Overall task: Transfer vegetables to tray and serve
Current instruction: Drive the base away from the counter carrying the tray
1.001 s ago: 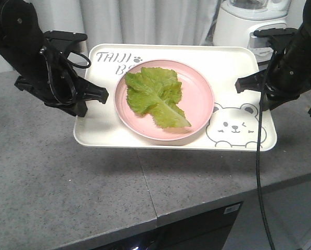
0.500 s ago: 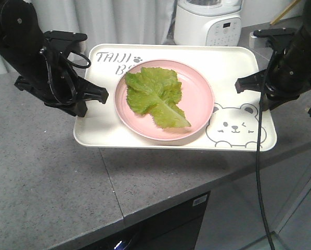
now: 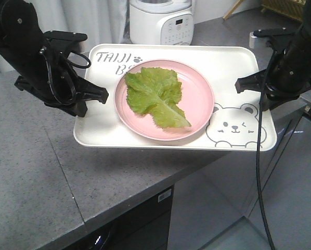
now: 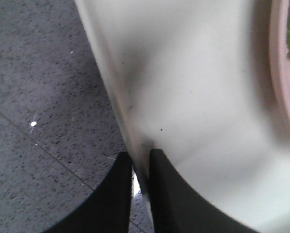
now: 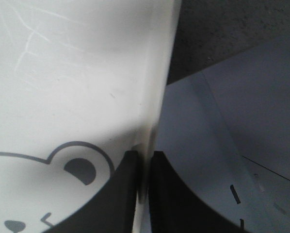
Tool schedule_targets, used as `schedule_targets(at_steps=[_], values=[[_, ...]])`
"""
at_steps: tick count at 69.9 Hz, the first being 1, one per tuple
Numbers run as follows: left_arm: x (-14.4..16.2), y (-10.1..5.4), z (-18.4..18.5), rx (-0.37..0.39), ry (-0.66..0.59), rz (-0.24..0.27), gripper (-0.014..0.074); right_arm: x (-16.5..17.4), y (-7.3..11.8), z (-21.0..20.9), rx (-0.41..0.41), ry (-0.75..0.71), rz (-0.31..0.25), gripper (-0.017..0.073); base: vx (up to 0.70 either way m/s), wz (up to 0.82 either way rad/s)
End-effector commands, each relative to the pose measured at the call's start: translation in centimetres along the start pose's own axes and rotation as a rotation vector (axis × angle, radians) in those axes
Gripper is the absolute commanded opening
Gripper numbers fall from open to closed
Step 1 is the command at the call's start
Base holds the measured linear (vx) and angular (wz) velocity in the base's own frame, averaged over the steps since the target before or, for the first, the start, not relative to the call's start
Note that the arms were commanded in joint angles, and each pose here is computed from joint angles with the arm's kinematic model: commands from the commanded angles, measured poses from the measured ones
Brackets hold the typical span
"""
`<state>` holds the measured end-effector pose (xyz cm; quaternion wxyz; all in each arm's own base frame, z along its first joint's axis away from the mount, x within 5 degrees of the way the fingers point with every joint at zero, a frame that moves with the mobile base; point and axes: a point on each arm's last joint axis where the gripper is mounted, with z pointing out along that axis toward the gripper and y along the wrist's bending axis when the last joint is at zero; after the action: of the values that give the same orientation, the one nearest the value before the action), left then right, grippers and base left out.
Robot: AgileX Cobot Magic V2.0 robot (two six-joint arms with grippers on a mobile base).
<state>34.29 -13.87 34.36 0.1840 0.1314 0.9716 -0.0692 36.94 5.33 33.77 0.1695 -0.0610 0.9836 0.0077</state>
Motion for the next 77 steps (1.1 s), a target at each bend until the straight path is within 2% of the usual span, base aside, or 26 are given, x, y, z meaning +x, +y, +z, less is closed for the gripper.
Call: schedule_targets(at_steps=[1, 77], values=[[-0.6, -1.48, -3.64, 0.099, -0.167, 0.016, -0.0006, 0.22, 0.85, -3.03, -0.063, -0.067, -0.018, -0.0006, -0.01, -0.29], [-0.6, -1.48, -3.64, 0.099, -0.167, 0.016, -0.0006, 0.22, 0.85, -3.03, -0.063, -0.067, -0.018, -0.0006, -0.01, -0.25]])
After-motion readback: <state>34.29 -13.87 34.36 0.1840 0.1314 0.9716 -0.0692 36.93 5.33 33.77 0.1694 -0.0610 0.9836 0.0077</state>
